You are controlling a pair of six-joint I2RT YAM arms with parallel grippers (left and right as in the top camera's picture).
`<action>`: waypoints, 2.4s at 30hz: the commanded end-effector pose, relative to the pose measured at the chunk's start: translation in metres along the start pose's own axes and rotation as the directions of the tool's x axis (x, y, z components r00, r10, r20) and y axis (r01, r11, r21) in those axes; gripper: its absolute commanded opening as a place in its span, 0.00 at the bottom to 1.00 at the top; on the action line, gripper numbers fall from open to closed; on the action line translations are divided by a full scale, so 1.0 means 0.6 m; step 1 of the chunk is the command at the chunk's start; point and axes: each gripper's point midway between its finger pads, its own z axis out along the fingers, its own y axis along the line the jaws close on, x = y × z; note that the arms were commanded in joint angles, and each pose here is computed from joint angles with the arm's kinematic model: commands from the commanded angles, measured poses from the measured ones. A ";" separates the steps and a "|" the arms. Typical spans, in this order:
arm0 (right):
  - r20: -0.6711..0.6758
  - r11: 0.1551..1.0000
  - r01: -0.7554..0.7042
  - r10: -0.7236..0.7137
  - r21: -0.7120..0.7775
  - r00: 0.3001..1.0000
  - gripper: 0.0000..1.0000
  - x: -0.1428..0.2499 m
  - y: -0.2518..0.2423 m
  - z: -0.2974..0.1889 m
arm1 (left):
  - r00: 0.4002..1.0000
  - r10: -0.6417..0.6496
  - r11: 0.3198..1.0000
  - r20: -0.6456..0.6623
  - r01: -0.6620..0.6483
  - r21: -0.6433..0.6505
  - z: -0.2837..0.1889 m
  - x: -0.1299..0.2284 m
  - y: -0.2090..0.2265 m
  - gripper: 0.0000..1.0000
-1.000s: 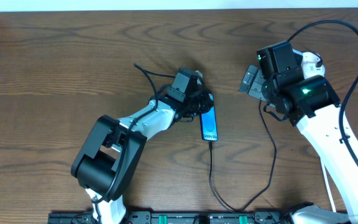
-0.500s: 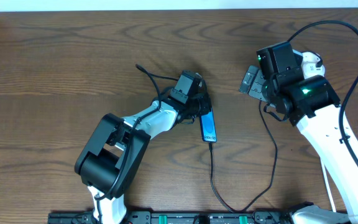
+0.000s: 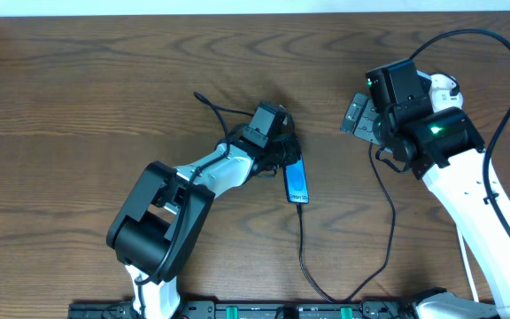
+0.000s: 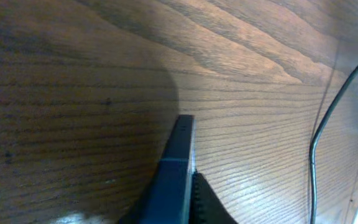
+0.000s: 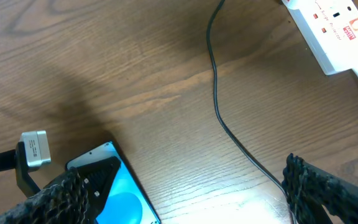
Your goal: Plug charger to phone and switch on socket
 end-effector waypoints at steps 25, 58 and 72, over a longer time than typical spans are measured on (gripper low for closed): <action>0.015 1.000 -0.015 0.014 0.024 1.000 0.99 -0.006 -0.007 0.002 | 1.000 0.012 0.996 0.004 -0.011 -0.086 0.006 0.003 0.031 0.38; 0.010 1.000 -0.014 0.013 0.027 1.000 0.99 -0.004 -0.008 0.002 | 0.998 0.054 0.944 0.029 -0.042 -0.328 -0.012 0.003 0.113 0.45; 0.010 1.000 -0.013 0.013 0.027 1.000 0.99 -0.004 -0.008 0.002 | 0.969 0.201 0.935 0.141 -0.147 -0.322 -0.125 -0.106 0.125 0.45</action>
